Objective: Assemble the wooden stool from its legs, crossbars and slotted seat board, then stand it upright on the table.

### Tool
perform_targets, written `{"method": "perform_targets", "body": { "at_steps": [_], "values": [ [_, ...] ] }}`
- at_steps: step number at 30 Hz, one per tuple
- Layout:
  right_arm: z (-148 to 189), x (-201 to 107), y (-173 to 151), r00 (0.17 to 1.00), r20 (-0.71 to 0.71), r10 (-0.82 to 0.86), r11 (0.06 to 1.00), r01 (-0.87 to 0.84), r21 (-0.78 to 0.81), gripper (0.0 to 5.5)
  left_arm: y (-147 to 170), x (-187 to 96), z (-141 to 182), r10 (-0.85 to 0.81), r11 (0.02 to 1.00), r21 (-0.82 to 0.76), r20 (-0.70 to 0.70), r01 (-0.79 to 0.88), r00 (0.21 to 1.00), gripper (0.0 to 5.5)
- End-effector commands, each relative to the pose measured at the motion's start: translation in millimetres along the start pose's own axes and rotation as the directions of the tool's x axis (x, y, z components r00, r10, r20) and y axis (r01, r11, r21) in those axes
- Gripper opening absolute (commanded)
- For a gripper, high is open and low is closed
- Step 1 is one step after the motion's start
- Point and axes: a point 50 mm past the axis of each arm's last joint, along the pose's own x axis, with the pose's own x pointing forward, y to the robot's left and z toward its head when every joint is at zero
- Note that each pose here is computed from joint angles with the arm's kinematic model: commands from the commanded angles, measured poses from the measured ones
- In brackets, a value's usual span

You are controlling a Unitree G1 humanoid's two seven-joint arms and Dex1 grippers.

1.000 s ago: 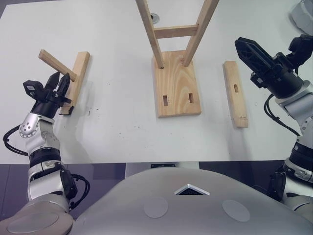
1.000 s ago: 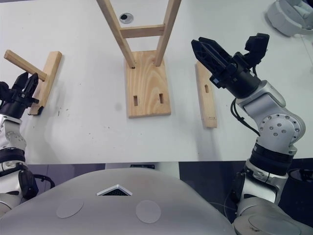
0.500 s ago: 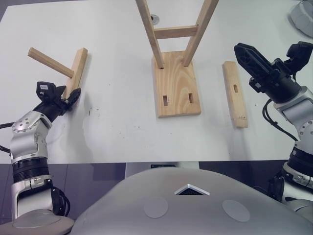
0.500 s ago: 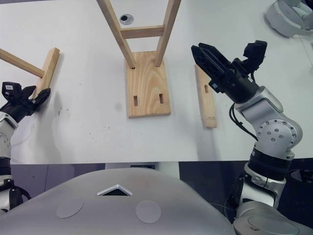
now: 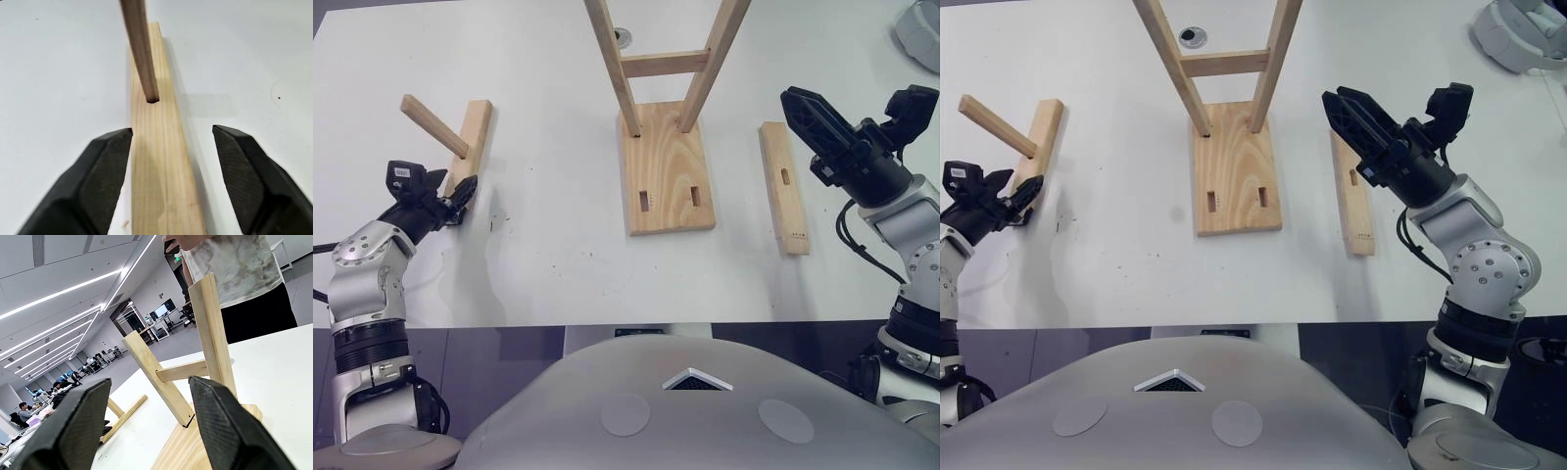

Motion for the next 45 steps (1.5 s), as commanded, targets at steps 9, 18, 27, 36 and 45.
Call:
{"method": "perform_targets", "body": {
  "at_steps": [9, 18, 27, 36, 45],
  "values": [
    [0, 3, 1, 1.000, -0.009, -0.003, 1.000, 0.003, -0.024, 2.96, 3, 5, -18, 0.087, 0.996, 0.005, -0.153, -0.087, 0.984, 3.02],
    [-1, 5, 1, 1.000, 0.005, -0.009, 1.000, 0.009, -0.028, 2.96, 5, 6, -16, 0.074, 0.997, -0.005, -0.176, -0.076, 0.982, 2.08],
    [12, 4, -5, 0.993, 0.093, -0.078, 0.993, 0.086, -0.079, 2.96, 13, 6, 47, 0.151, 0.986, 0.020, 0.281, -0.163, 0.948, 2.06],
    [115, 71, 77, 0.863, 0.478, 0.163, 0.986, -0.155, -0.056, 2.96, -99, -11, 207, -0.258, 0.957, 0.288, 0.777, 0.041, 0.574, 2.06],
    [99, 116, 126, 0.863, 0.406, 0.301, 0.928, -0.363, 0.084, 2.96, -196, -20, 232, -0.532, 0.847, 0.473, 0.754, 0.245, 0.384, 2.06]
  ]
}}
